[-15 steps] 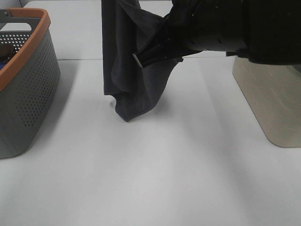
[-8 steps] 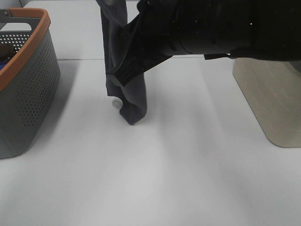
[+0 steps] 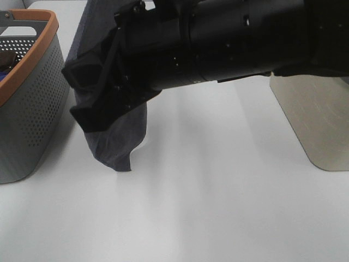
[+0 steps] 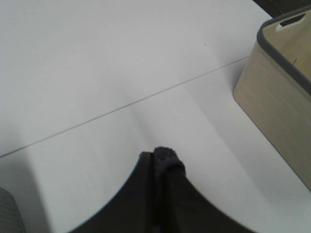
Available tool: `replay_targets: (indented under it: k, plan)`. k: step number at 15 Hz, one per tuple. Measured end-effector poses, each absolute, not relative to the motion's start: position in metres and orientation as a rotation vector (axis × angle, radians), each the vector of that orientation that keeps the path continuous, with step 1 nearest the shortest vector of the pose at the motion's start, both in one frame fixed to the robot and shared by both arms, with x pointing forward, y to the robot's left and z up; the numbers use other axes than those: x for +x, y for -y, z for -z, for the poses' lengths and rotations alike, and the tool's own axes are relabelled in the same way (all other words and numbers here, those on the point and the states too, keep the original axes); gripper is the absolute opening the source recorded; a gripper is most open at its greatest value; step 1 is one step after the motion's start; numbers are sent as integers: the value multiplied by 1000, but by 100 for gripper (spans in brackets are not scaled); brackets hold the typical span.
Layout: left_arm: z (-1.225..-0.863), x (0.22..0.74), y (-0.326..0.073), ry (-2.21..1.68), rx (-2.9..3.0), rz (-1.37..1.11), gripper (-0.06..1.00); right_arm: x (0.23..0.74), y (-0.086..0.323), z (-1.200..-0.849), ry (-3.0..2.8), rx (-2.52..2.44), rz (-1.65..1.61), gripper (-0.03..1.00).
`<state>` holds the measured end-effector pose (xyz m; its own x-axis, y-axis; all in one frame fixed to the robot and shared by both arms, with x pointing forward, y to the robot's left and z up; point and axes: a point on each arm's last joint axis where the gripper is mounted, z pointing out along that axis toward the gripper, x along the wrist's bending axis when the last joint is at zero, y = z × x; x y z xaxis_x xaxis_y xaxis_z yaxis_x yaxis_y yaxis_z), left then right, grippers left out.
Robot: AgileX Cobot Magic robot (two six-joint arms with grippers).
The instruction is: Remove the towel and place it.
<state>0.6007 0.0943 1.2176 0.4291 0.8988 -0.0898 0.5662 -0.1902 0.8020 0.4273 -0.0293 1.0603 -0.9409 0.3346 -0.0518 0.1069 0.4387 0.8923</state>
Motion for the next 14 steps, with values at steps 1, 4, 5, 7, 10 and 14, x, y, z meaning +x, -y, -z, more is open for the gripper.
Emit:
replay_targets:
  k: [1,4,5,7,10,14]
  plan:
    - [-1216,599,-93,-1256,1896,-499,1,427,32,-1056,-2523,447,-1458,0]
    - [-1214,599,-94,-1268,1917,-501,1,437,46,-1045,-2576,753,-1301,0]
    - [-1213,599,-95,-1269,1920,-514,1,445,56,-1041,-2562,858,-1211,0]
    - [-1213,600,-98,-1274,1933,-562,0,467,80,-1039,-2448,1146,-1094,0]
    - [-1210,606,-104,-1284,1963,-673,0,501,106,-1064,-2273,1171,-1001,0]
    - [-1190,629,-101,-1288,1988,-819,0,567,128,-1098,-2067,1232,-1012,0]
